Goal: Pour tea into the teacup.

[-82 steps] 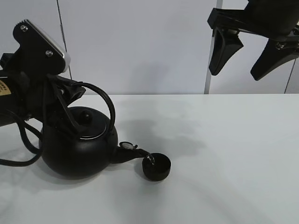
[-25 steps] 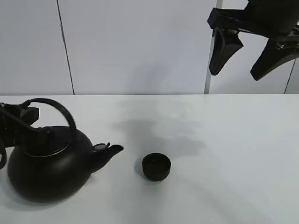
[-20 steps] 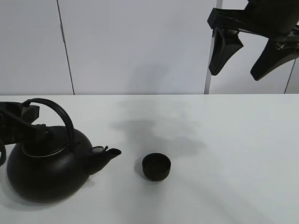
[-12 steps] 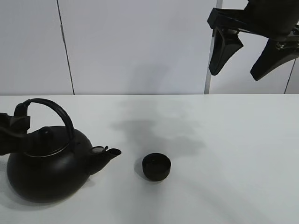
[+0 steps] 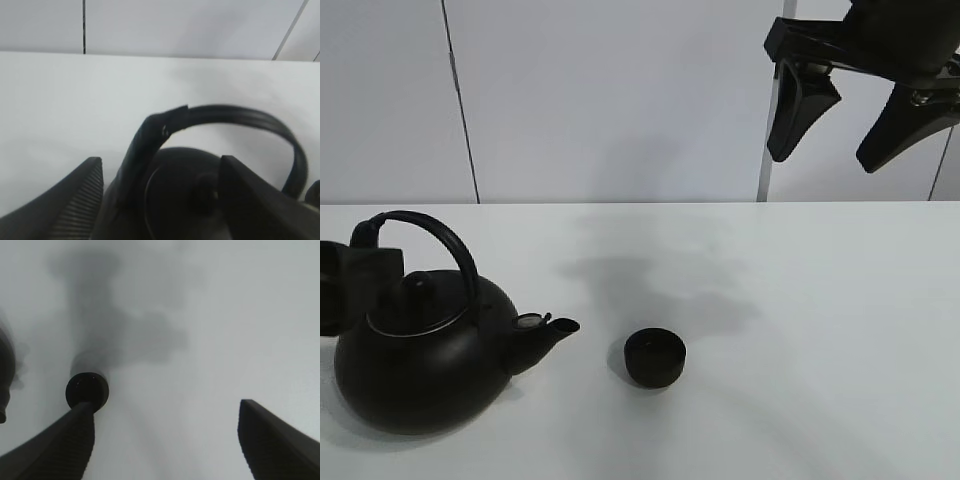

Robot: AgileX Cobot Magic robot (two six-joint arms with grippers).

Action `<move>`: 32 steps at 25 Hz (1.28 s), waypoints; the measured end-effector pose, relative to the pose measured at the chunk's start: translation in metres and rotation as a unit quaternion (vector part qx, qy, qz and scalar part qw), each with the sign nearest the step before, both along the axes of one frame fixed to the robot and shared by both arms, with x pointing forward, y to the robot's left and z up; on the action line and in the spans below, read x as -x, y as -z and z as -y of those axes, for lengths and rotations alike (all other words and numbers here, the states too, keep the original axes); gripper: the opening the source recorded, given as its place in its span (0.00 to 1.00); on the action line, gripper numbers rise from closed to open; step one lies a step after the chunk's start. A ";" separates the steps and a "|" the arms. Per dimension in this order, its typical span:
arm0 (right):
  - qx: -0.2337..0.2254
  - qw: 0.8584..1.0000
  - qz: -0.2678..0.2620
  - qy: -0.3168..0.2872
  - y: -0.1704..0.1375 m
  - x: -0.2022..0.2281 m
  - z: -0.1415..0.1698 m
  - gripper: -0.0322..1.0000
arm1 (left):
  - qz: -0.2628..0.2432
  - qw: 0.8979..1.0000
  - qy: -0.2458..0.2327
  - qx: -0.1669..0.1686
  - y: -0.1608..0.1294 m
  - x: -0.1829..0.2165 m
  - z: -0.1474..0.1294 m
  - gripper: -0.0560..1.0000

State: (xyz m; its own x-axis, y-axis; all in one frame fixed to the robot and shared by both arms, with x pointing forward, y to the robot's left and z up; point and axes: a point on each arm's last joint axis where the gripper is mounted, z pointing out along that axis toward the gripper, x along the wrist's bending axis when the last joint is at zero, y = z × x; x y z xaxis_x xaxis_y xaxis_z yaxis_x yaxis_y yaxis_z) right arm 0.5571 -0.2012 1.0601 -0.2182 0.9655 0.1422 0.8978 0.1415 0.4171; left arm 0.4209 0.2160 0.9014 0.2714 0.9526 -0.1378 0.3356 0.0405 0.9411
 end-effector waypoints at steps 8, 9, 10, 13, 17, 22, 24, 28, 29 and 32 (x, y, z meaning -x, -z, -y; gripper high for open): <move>0.000 1.000 0.000 0.000 0.000 0.000 0.000 0.56 | 0.098 0.993 0.009 0.058 -0.045 0.006 -0.002 0.51; 0.000 1.000 0.000 0.000 0.000 0.000 0.000 0.56 | 0.110 0.992 0.009 0.068 -0.051 0.006 -0.002 0.51; 0.000 1.000 0.000 0.000 0.000 0.000 0.000 0.56 | 0.116 0.990 0.009 0.080 -0.058 0.005 -0.001 0.51; 0.000 1.000 0.000 0.000 0.000 0.000 0.000 0.56 | 0.071 0.994 0.020 0.084 -0.073 -0.006 0.009 0.51; 0.000 1.000 0.000 0.000 0.000 0.000 0.000 0.56 | -0.013 0.997 0.049 0.059 -0.098 -0.027 0.029 0.51; 0.000 1.000 0.000 0.000 0.000 0.000 0.000 0.56 | -0.077 0.994 0.080 0.023 -0.149 -0.050 0.049 0.51; 0.000 1.000 0.000 0.000 0.000 0.000 0.000 0.56 | -0.091 0.992 0.085 0.016 -0.166 -0.054 0.053 0.51; 0.000 1.000 0.000 0.000 0.000 0.000 0.000 0.56 | -0.138 0.987 0.082 0.020 -0.185 -0.056 0.055 0.51; 0.000 1.000 0.000 0.000 0.000 0.000 0.000 0.56 | -0.149 0.985 0.080 0.020 -0.186 -0.056 0.056 0.51; 0.000 1.000 0.000 0.000 0.000 0.000 0.000 0.56 | -0.199 0.977 0.070 0.017 -0.179 -0.065 0.062 0.51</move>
State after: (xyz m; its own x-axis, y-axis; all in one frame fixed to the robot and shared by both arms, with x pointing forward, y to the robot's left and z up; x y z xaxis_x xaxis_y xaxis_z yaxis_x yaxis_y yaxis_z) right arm 0.5571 -0.2012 1.0601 -0.2182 0.9655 0.1422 0.8975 0.1414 0.4177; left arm 0.4854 0.1543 1.0802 0.3164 0.9033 -0.2898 0.6790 -0.0024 0.7341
